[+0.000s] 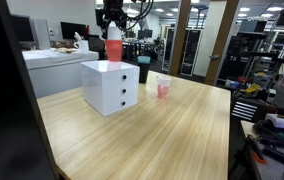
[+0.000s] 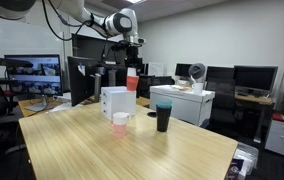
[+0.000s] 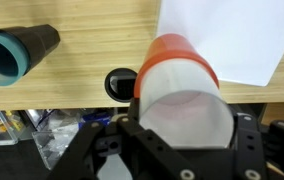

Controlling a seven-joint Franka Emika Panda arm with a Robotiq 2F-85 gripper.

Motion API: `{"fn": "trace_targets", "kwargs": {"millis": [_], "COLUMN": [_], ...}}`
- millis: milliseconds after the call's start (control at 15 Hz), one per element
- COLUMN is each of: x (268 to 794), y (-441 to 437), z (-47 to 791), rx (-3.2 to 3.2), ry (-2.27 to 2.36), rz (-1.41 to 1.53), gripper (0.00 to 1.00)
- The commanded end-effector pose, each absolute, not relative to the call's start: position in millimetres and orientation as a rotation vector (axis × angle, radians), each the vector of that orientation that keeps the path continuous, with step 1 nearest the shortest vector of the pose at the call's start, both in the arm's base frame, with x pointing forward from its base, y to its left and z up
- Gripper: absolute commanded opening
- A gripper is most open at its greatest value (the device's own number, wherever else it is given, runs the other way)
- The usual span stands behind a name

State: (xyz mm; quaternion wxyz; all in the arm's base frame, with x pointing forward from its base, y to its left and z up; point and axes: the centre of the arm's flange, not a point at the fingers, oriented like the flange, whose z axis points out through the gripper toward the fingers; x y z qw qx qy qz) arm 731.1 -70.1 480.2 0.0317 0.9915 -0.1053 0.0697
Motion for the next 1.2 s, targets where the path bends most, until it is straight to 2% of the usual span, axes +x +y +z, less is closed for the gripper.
{"fn": "trace_targets", "kwargs": {"millis": [0,1133], "x": [710,682], "y": [-59,-17], "z": [483,468], "rx": [3.074,3.102], "ry": [-0.220,0.092], "rz": [0.208,0.184], "gripper": [0.47,0.47]}}
